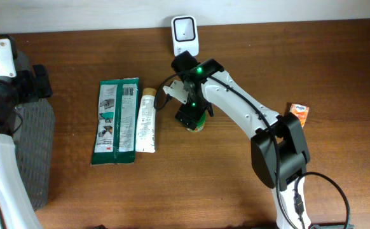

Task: Scan the item barcode
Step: 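Close the right gripper around the green-lidded jar and adjust grip, then lift the jar and hold it under the scanner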

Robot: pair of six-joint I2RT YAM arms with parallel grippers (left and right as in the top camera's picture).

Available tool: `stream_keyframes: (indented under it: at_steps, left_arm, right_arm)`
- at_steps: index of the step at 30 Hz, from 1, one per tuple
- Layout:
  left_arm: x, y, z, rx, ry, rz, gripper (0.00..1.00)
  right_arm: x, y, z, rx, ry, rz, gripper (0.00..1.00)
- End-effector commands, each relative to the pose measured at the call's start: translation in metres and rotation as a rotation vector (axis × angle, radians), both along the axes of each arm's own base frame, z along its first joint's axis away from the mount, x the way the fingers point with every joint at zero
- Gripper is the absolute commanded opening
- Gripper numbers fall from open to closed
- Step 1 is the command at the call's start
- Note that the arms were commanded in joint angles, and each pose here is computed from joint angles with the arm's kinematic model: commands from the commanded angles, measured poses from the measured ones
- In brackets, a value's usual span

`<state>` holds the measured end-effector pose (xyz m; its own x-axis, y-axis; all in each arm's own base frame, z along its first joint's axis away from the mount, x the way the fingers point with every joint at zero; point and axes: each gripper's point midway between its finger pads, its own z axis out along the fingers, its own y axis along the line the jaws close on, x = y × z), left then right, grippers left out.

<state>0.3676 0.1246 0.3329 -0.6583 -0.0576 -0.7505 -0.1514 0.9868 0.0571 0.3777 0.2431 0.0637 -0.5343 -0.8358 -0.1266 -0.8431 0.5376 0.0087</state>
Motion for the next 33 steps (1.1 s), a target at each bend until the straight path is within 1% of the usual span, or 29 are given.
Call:
stream_keyframes:
  at_steps: [1, 2, 3, 4, 5, 6, 7, 10, 12, 15, 20, 26, 30, 33]
  left_arm:
    - [0.000, 0.000, 0.002, 0.007, -0.005, -0.013, 0.99]
    - [0.000, 0.000, 0.002, 0.007, -0.005, -0.013, 0.99]
    - [0.000, 0.000, 0.002, 0.007, -0.005, -0.013, 0.99]
    - [0.000, 0.000, 0.002, 0.007, -0.005, -0.013, 0.99]
    - [0.000, 0.000, 0.002, 0.007, -0.005, -0.013, 0.99]
    - [0.000, 0.000, 0.002, 0.007, -0.005, -0.013, 0.99]
    - [0.000, 0.000, 0.002, 0.007, -0.005, -0.013, 0.99]
    - [0.000, 0.000, 0.002, 0.007, -0.005, -0.013, 0.99]
    - [0.000, 0.000, 0.002, 0.007, -0.005, -0.013, 0.99]
    - [0.000, 0.000, 0.002, 0.007, -0.005, -0.013, 0.99]
    - [0.000, 0.000, 0.002, 0.007, -0.005, -0.013, 0.99]
    - [0.000, 0.000, 0.002, 0.007, -0.005, -0.013, 0.99]
    - [0.000, 0.000, 0.002, 0.007, -0.005, -0.013, 0.99]
    - [0.000, 0.000, 0.002, 0.007, -0.005, -0.013, 0.99]
  right_arm:
    - [0.002, -0.007, -0.011, -0.022, 0.017, -0.032, 0.94]
    - [0.002, -0.007, -0.011, -0.021, 0.017, -0.037, 0.93]
    - [0.003, -0.008, -0.011, -0.021, 0.016, -0.051, 0.87]
    - [0.004, -0.010, -0.011, -0.019, 0.018, -0.068, 0.86]
    - [0.005, -0.012, -0.011, -0.019, 0.018, -0.077, 0.81]
    - [0.007, -0.015, -0.011, -0.017, 0.021, -0.111, 0.79]
    - [0.009, -0.017, -0.011, -0.016, 0.023, -0.134, 0.75]
    - [0.011, -0.022, -0.011, -0.014, 0.027, -0.183, 0.71]
    - [0.012, -0.023, -0.010, -0.011, 0.030, -0.227, 0.62]
    - [0.013, -0.022, -0.008, -0.003, 0.030, -0.278, 0.61]
    - [0.006, -0.014, 0.006, 0.051, 0.060, -0.297, 0.60]
    - [0.000, 0.003, 0.043, 0.157, 0.098, -0.279, 0.59]
    - [-0.002, 0.014, 0.072, 0.281, 0.147, -0.243, 0.59]
    - [-0.004, 0.020, 0.102, 0.450, 0.215, -0.188, 0.59]
